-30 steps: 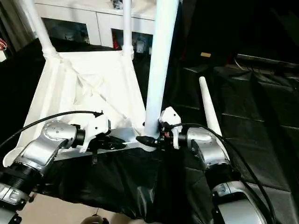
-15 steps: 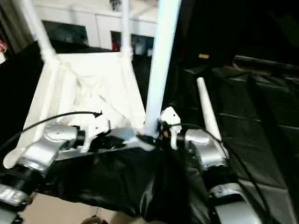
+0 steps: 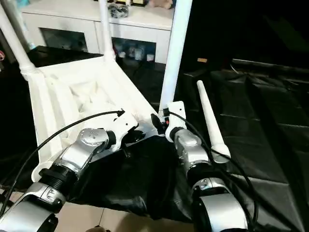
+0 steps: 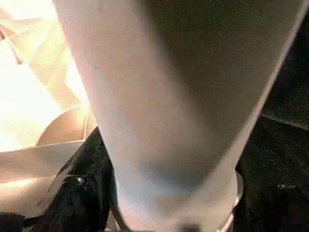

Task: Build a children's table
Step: Rotate leg to tighten

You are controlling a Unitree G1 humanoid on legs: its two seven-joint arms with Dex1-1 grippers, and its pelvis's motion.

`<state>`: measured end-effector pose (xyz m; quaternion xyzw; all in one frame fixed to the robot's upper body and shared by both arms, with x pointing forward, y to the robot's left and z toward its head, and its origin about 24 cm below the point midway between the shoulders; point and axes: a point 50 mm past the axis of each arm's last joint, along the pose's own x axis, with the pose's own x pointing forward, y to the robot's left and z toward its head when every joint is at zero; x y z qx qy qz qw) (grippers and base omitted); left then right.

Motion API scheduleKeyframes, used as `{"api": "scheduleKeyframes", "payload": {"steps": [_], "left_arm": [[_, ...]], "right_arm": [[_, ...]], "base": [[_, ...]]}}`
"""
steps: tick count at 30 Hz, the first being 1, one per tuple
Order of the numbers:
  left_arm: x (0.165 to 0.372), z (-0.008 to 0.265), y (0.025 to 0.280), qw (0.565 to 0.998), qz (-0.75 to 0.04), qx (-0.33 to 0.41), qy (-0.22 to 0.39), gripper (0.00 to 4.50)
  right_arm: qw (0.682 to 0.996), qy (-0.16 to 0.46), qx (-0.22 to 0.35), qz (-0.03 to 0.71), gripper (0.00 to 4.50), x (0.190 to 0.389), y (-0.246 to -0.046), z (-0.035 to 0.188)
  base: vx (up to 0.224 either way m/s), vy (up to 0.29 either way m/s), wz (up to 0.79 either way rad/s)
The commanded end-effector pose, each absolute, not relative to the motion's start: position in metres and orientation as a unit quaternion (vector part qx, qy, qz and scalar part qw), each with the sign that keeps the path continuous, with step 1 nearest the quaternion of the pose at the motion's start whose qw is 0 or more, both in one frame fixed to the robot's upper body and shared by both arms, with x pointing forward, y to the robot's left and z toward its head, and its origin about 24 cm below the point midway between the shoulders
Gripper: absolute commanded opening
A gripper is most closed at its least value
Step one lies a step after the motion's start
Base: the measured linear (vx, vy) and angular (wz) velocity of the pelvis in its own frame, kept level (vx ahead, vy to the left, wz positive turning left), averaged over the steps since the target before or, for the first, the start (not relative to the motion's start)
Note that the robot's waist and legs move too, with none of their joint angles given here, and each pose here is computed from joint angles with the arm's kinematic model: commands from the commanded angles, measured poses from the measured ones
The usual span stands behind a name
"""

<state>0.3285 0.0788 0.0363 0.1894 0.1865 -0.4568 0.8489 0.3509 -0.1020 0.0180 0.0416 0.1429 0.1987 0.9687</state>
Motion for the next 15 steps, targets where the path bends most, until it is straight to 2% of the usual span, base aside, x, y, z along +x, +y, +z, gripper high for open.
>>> {"api": "scheduleKeyframes", "payload": {"steps": [1, 5, 9, 10, 12, 15], "left_arm": [[0.327, 0.050, 0.057, 0.836, -0.496, 0.190, 0.136, 0.00], [0.322, 0.050, 0.059, 0.822, -0.520, 0.191, 0.130, 0.00], [0.318, 0.049, 0.066, 0.804, -0.546, 0.194, 0.133, 0.00], [0.315, 0.049, 0.074, 0.792, -0.561, 0.201, 0.134, 0.00], [0.315, 0.049, 0.076, 0.789, -0.565, 0.202, 0.133, 0.00], [0.311, 0.051, 0.087, 0.771, -0.589, 0.202, 0.136, 0.00]], "right_arm": [[0.948, 0.182, 0.067, 0.253, 3.44, 0.338, -0.077, 0.002], [0.950, 0.160, 0.047, 0.263, 3.77, 0.342, -0.083, 0.009], [0.937, 0.138, 0.025, 0.319, 3.77, 0.341, -0.089, 0.016], [0.916, 0.127, -0.005, 0.381, 3.77, 0.336, -0.094, 0.018], [0.909, 0.125, -0.015, 0.398, 3.77, 0.334, -0.096, 0.019], [0.869, 0.122, -0.050, 0.477, 3.77, 0.323, -0.109, 0.021]], "base": [[0.000, 0.000, 0.00], [0.000, 0.000, 0.00], [0.000, 0.000, 0.00], [0.000, 0.000, 0.00], [0.028, -0.012, 0.03], [0.065, -0.038, 0.11]]}}
